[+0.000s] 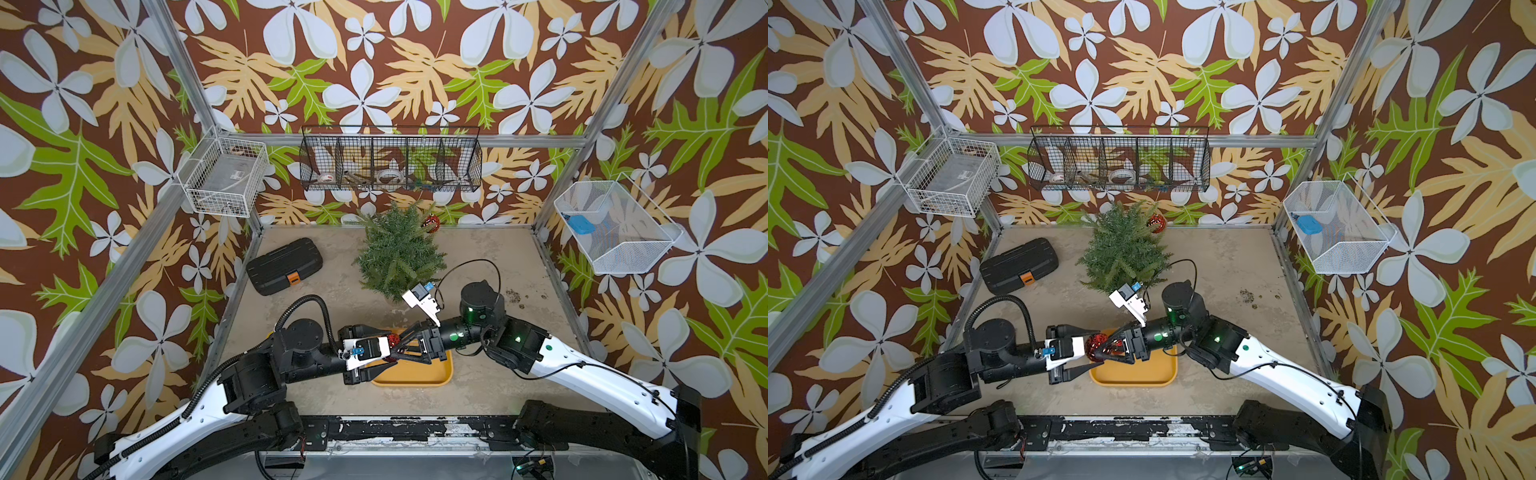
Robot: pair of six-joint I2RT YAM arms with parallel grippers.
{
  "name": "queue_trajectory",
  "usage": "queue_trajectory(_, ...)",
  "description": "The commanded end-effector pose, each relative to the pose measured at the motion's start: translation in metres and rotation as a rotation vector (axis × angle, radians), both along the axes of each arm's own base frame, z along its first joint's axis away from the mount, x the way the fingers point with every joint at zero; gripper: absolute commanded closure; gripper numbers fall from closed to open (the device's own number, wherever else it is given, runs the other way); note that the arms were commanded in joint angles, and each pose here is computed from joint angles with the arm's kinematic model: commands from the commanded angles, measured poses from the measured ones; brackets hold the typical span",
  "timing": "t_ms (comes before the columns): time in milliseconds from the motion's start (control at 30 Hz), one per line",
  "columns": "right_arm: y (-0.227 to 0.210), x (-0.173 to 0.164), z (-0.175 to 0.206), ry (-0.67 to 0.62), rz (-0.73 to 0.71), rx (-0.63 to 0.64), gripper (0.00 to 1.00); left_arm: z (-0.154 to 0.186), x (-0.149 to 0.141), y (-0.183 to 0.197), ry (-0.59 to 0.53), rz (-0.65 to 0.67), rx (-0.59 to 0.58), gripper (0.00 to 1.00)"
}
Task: Decorate the small christmas tree with ornaments
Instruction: Pick up an ornament from the container.
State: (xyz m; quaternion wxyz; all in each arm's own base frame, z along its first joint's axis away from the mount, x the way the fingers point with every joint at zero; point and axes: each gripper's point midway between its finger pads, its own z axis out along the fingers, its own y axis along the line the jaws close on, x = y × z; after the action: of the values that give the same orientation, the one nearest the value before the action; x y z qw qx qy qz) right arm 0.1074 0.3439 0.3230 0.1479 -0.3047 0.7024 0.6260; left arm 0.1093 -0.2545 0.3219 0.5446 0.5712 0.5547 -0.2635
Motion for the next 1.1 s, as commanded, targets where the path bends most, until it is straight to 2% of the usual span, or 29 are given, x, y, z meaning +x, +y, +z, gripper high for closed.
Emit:
queue_trajectory(0, -0.001, -0.003, 0.019, -0.047, 0.008, 0.059, 0.46, 0.008, 0.002, 0.002, -0.027, 0.011, -0.02, 0.35)
queue_trajectory(33, -0.002, -0.003, 0.021, -0.05, 0.003, 0.063, 0.45, 0.012, 0.001, 0.003, -0.034, 0.012, -0.036, 0.3)
queue_trajectory(100, -0.003, -0.003, 0.026, -0.052, -0.007, 0.071, 0.45, 0.02, 0.0, 0.005, -0.051, 0.015, -0.071, 0.26)
queue_trajectory(433, -0.009, 0.003, 0.058, -0.048, -0.08, 0.154, 0.46, 0.068, 0.0, 0.011, -0.16, 0.037, -0.386, 0.24)
queue_trajectory(567, -0.011, 0.002, 0.069, -0.047, -0.081, 0.189, 0.45, 0.07, -0.006, 0.003, -0.202, -0.021, -0.408, 0.23)
queue_trajectory(800, -0.011, 0.001, 0.069, -0.051, -0.075, 0.19, 0.45, 0.083, -0.007, -0.002, -0.255, -0.044, -0.448, 0.24)
queue_trajectory(1067, -0.012, -0.001, 0.07, -0.054, -0.066, 0.194, 0.45, 0.078, -0.006, -0.006, -0.238, -0.048, -0.435, 0.38)
